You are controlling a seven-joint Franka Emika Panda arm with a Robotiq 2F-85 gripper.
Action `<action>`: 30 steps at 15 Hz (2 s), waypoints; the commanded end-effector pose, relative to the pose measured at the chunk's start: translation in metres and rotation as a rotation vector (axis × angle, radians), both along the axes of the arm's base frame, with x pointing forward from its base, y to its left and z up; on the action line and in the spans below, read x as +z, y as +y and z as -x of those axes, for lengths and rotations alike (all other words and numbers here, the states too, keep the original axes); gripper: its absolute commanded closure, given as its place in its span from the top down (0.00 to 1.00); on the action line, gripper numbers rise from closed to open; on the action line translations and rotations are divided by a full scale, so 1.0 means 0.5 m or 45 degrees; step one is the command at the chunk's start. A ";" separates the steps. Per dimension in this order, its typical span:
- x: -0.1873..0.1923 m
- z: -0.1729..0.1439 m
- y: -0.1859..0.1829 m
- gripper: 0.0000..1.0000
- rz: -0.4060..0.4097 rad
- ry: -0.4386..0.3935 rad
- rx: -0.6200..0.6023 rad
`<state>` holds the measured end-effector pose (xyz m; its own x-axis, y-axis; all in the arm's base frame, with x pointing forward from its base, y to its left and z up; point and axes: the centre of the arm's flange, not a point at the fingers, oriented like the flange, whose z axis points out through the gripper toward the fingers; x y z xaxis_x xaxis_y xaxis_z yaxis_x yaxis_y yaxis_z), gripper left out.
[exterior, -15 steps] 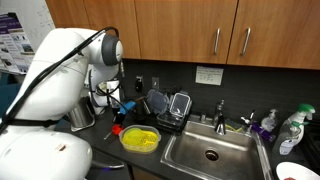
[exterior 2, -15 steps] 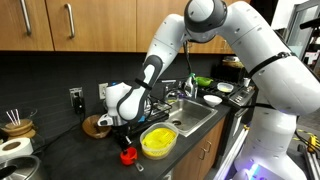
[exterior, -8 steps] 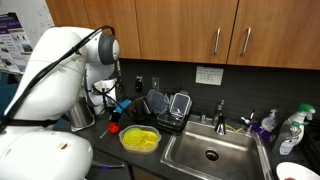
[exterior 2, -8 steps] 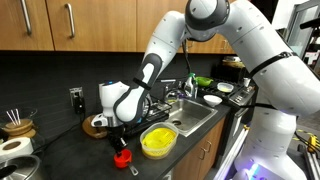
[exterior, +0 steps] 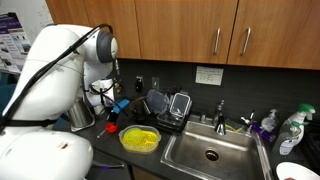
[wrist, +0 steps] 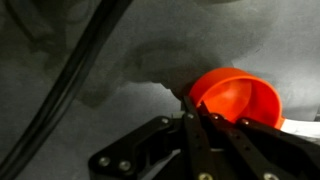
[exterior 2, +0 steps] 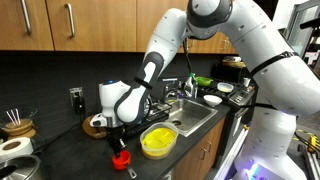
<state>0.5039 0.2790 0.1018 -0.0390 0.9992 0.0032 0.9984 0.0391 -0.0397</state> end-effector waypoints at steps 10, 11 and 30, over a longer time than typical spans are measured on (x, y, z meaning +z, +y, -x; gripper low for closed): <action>0.072 0.110 -0.014 0.01 -0.054 -0.081 -0.109; 0.082 0.117 -0.017 0.01 -0.062 -0.086 -0.122; 0.167 0.152 -0.169 0.01 -0.276 -0.219 -0.371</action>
<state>0.4385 0.2119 0.1705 0.2162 0.9580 0.1883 0.9662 -0.2376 0.0999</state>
